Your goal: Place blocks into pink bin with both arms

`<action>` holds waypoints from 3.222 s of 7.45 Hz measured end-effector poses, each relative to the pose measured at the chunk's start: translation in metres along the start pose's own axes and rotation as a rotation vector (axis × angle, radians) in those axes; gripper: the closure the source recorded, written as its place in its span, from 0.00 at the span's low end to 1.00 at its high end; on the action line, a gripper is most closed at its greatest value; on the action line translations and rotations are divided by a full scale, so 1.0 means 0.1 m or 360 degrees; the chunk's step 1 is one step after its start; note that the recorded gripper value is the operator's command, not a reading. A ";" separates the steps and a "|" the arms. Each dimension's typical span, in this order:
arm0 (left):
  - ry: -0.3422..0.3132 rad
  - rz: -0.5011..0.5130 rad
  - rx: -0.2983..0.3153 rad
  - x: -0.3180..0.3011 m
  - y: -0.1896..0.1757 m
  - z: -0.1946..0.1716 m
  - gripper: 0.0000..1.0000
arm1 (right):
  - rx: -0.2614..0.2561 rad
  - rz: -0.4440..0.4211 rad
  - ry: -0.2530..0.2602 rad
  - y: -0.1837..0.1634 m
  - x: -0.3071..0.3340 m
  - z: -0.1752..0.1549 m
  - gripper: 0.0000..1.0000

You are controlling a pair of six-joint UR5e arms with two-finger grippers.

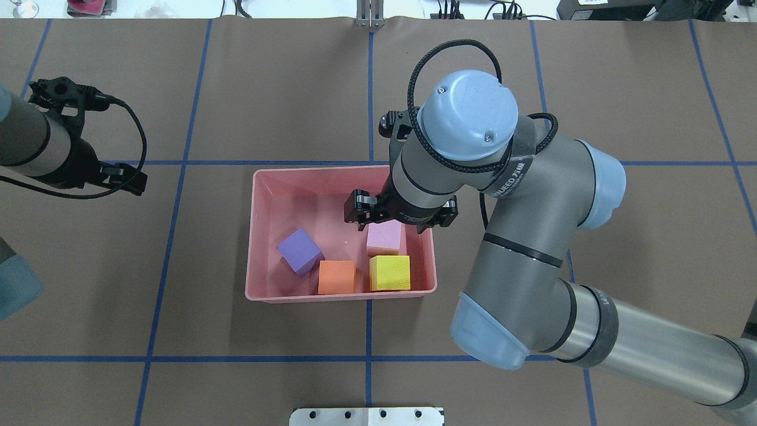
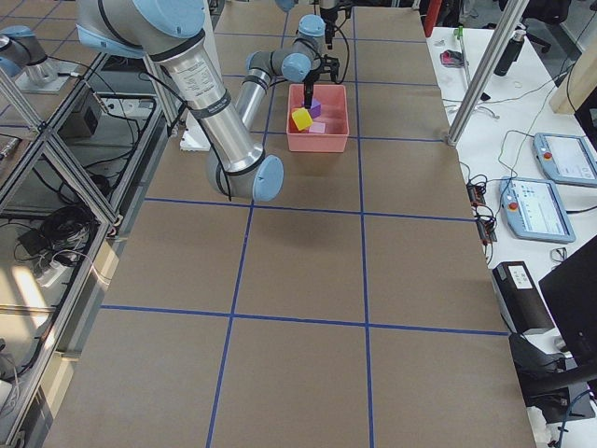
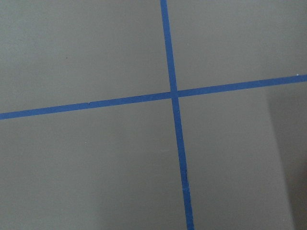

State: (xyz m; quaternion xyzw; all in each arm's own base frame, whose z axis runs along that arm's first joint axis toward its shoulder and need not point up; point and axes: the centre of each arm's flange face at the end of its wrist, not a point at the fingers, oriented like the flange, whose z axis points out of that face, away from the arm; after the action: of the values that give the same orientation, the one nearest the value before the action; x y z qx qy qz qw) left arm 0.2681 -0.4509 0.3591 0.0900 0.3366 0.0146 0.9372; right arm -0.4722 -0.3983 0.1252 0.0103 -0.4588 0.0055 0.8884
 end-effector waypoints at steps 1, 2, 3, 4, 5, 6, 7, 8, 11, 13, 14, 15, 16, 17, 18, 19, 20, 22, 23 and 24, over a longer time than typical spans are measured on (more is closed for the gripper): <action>-0.0019 -0.0034 -0.0007 -0.02 -0.02 0.06 0.00 | 0.0023 0.0028 0.0079 -0.08 0.20 -0.14 0.00; -0.0045 -0.0071 -0.0011 -0.06 -0.06 0.13 0.00 | 0.0045 0.0009 0.0168 -0.17 0.53 -0.33 0.00; -0.0063 -0.0090 0.0006 -0.12 -0.12 0.17 0.00 | 0.0066 -0.0053 0.0254 -0.28 0.98 -0.53 0.00; -0.0070 -0.0081 0.0040 -0.27 -0.22 0.13 0.00 | 0.0071 -0.0141 0.0325 -0.38 1.44 -0.68 0.00; -0.0087 -0.0019 0.0053 -0.55 -0.32 0.05 0.00 | 0.0056 -0.0213 0.0385 -0.46 1.90 -0.79 0.00; -0.0106 0.0088 0.0035 -0.91 -0.37 -0.03 0.00 | 0.0032 -0.0238 0.0424 -0.57 2.36 -0.90 0.00; -0.0104 0.0203 0.0000 -1.34 -0.42 -0.11 0.00 | -0.0011 -0.0280 0.0448 -0.70 2.89 -1.04 0.00; -0.0075 0.0282 -0.0049 -1.80 -0.47 -0.13 0.00 | -0.0082 -0.0368 0.0452 -0.86 3.55 -1.20 0.00; -0.0031 0.0196 -0.0125 -2.82 -0.51 -0.03 0.00 | -0.0281 -0.0384 0.0316 -1.05 5.79 -1.43 0.00; -0.0043 0.0137 -0.0177 -3.10 -0.42 0.12 0.00 | -0.0298 -0.0355 0.0287 -1.09 6.40 -1.27 0.00; -0.0054 0.0141 -0.0202 -3.32 -0.34 0.18 0.00 | -0.0263 -0.0346 0.0288 -1.06 6.58 -1.27 0.00; -0.0058 0.0204 -0.0221 -3.61 -0.28 0.20 0.00 | -0.0232 -0.0323 0.0292 -1.03 6.73 -1.32 0.00; -0.0041 0.0256 -0.0241 -3.93 -0.22 0.22 0.00 | -0.0199 -0.0307 0.0296 -1.01 6.82 -1.39 0.00; 0.0007 0.0251 -0.0248 -4.15 -0.15 0.22 0.00 | -0.0164 -0.0295 0.0300 -1.01 6.88 -1.46 0.00; 0.0067 0.0224 -0.0239 -4.27 -0.11 0.20 0.00 | -0.0135 -0.0267 0.0302 -1.01 6.91 -1.52 0.00; 0.0101 0.0203 -0.0230 -4.32 -0.08 0.18 0.00 | -0.0119 -0.0239 0.0302 -1.02 6.91 -1.54 0.00; 0.0115 0.0191 -0.0224 -4.33 -0.07 0.16 0.00 | -0.0104 -0.0233 0.0300 -1.02 6.92 -1.54 0.00; 0.0122 0.0189 -0.0210 -4.32 -0.08 0.12 0.00 | -0.0084 -0.0217 0.0299 -1.01 6.98 -1.51 0.00; 0.0122 0.0189 -0.0206 -4.31 -0.08 0.10 0.00 | -0.0089 -0.0199 0.0298 -1.00 7.03 -1.48 0.00; 0.0121 0.0188 -0.0205 -4.31 -0.08 0.10 0.00 | -0.0094 -0.0188 0.0298 -0.94 7.12 -1.42 0.00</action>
State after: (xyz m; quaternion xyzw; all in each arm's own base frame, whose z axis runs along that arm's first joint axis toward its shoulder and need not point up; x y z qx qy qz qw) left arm -0.0592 -0.4985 0.6363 0.0485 0.3646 0.0948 0.9251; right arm 0.0575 -0.4892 0.6220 0.0104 -0.3724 -0.0594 0.9261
